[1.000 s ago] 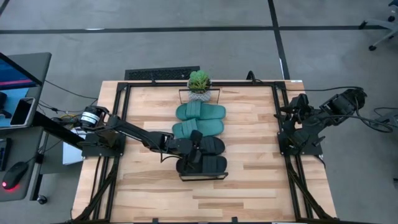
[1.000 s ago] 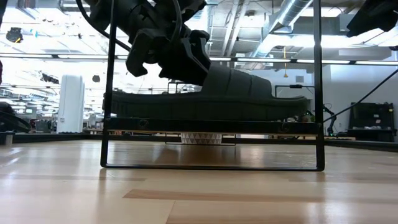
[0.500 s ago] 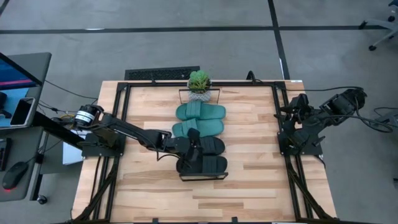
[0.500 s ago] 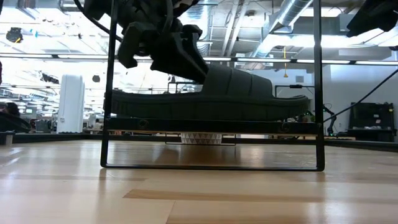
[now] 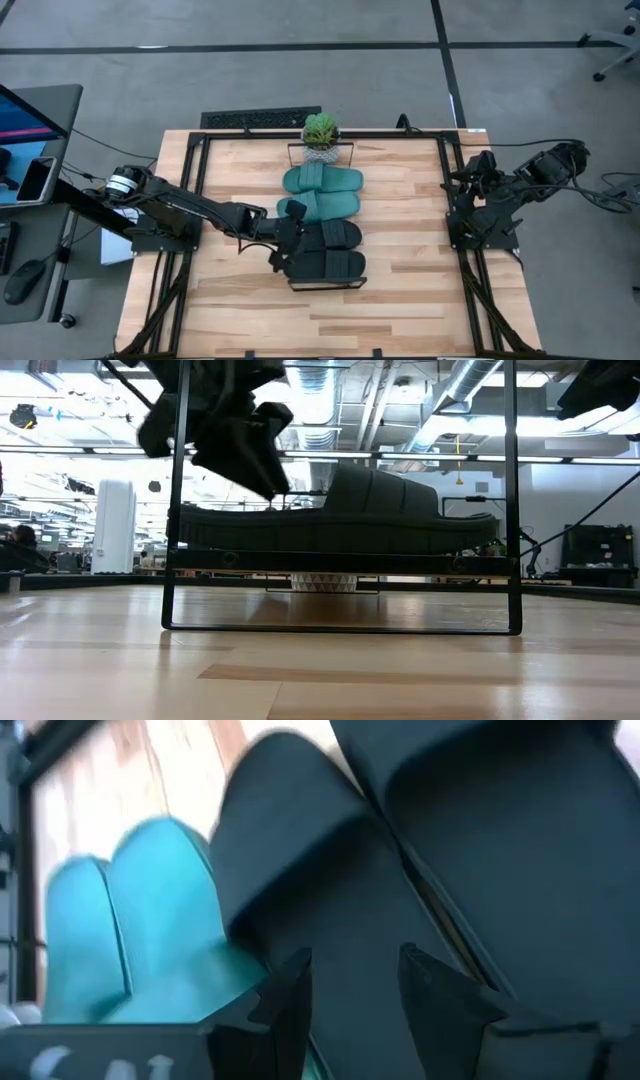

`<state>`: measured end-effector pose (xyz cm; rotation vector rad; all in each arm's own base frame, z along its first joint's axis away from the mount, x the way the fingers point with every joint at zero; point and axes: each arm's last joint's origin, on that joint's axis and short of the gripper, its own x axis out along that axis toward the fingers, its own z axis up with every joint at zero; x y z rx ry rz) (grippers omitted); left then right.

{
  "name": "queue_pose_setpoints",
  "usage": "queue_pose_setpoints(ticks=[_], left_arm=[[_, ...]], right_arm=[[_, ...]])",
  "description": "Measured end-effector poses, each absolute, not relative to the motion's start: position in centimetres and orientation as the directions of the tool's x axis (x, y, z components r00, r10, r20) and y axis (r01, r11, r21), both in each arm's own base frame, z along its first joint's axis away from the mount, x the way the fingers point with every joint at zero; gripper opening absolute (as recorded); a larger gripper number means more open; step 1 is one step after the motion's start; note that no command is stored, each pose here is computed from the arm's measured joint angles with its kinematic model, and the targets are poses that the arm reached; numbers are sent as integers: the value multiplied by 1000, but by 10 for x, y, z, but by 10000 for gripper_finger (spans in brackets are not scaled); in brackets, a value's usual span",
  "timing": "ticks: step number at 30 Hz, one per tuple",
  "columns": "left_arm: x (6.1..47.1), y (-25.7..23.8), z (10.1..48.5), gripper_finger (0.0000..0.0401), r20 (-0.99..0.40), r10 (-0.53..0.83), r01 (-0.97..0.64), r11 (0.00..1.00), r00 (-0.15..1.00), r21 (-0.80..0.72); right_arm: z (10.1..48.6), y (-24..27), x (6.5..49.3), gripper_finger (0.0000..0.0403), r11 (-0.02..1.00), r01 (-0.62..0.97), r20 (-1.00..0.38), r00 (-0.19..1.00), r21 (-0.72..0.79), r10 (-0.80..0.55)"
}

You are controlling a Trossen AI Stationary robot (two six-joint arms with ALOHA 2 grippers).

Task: Pick and place slides into the shelf
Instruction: Return to Home Position

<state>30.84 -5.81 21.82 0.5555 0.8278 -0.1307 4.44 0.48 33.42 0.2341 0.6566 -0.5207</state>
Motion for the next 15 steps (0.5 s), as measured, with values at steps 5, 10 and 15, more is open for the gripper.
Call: queue_pose_setpoints(ticks=[5,10,15], left_arm=[[302,-61,216,135,-764,105,365,832,637,418],[296,-67,212,108,-804,102,439,794,586,421],[291,-70,217,51,-801,92,452,785,591,424]], right_arm=[[334,5,44,166,847,530,-634,670,46,-385],[334,5,44,166,847,530,-634,670,46,-385],[334,5,44,166,847,530,-634,670,46,-385]])
